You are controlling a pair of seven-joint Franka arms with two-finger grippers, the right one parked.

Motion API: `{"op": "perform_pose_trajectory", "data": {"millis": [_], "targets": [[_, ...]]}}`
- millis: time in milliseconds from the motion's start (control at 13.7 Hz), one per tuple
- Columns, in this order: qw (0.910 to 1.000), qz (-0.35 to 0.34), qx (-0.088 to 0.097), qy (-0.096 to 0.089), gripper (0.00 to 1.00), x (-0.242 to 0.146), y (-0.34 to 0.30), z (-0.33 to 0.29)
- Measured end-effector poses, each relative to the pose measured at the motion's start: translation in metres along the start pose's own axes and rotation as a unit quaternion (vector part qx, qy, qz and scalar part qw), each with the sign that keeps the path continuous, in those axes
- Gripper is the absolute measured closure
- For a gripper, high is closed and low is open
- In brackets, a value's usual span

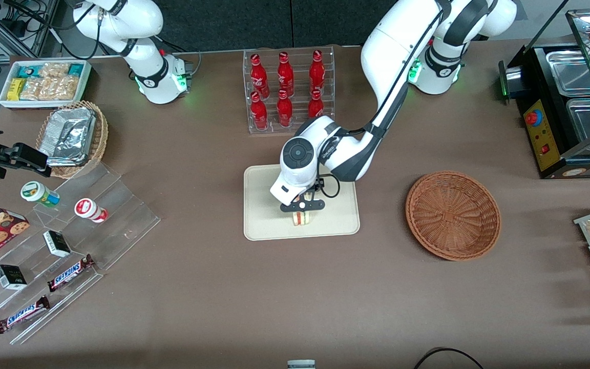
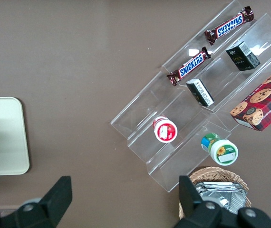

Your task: Place sandwich from basket to tray

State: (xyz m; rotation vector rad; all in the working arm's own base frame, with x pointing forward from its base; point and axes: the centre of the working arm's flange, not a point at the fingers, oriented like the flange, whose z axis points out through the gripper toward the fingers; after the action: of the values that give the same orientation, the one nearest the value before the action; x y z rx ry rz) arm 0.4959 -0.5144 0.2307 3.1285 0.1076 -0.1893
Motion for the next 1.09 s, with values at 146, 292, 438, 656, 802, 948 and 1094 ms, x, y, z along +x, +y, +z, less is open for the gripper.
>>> {"op": "perform_pose_trajectory", "data": {"millis": [146,292,438,656,802,948,1094], "targets": [[1.0,0.0,0.0,0.0,0.19,0.0,0.0,0.001],[1.0,0.001,-0.003,0.002,0.0,0.001,0.001,-0.003],[0.9998,0.014,-0.009,0.009,0.0,0.006,0.003,-0.012],[0.9984,0.056,-0.001,0.008,0.0,0.02,-0.008,-0.027],[0.9963,0.085,0.012,0.005,0.0,0.039,-0.032,-0.047],[0.9964,0.079,0.029,-0.006,0.0,0.061,-0.069,-0.073],[0.9979,0.05,0.04,-0.005,0.0,0.084,-0.108,-0.097]]}}
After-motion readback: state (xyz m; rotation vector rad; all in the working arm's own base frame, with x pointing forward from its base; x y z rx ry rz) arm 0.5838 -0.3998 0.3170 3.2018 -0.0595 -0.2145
